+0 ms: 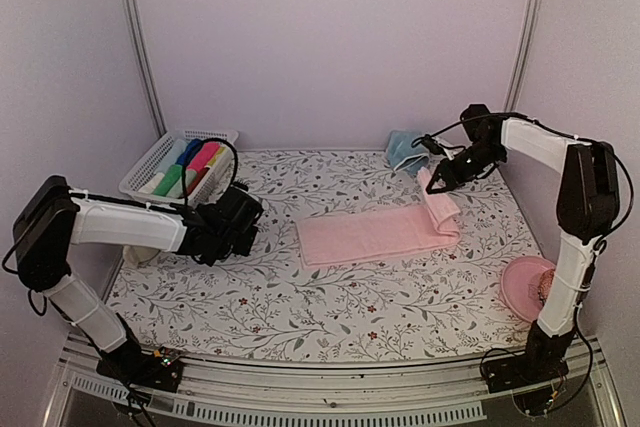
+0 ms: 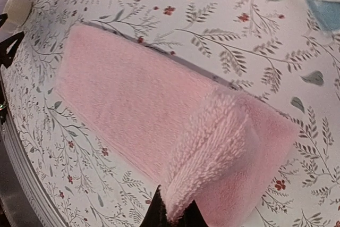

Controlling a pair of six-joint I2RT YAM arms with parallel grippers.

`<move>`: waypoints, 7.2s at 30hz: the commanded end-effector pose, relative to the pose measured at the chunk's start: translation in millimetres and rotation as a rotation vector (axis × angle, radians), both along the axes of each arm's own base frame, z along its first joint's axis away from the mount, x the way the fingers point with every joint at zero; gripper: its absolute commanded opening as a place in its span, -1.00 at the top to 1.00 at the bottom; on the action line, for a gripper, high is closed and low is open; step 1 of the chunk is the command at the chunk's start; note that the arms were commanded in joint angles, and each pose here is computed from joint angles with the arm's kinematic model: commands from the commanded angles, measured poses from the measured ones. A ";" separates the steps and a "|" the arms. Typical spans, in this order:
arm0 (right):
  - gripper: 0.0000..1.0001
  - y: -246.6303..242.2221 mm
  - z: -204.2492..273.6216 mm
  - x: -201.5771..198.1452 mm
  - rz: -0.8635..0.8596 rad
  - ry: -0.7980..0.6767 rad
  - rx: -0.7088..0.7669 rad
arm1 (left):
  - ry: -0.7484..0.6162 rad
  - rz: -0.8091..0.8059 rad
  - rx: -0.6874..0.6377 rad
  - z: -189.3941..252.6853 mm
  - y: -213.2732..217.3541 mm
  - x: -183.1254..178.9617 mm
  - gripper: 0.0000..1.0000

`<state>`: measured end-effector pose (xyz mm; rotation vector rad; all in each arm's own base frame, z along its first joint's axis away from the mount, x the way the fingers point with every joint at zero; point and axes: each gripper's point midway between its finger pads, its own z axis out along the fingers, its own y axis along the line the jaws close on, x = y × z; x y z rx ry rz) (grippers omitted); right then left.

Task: Roll the towels
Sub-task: Pick up the towel from the center of the board, then fold the towel at the center of the board, then smooth out the towel at the center of the board.

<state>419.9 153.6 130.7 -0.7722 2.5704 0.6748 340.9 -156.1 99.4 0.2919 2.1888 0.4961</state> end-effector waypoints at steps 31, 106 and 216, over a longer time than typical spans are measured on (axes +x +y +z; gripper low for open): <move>0.91 208.6 -21.6 -29.6 0.389 0.138 0.215 | 0.009 -0.007 0.021 -13.3 -3.6 0.9 -0.95; 0.19 97.8 -33.9 -3.4 0.223 0.100 0.325 | 0.047 -0.517 -0.588 52.7 -183.3 38.4 0.71; -0.98 69.5 11.5 33.9 0.097 -0.276 -0.113 | 0.391 -0.551 -0.849 -32.7 -212.9 -6.7 -0.73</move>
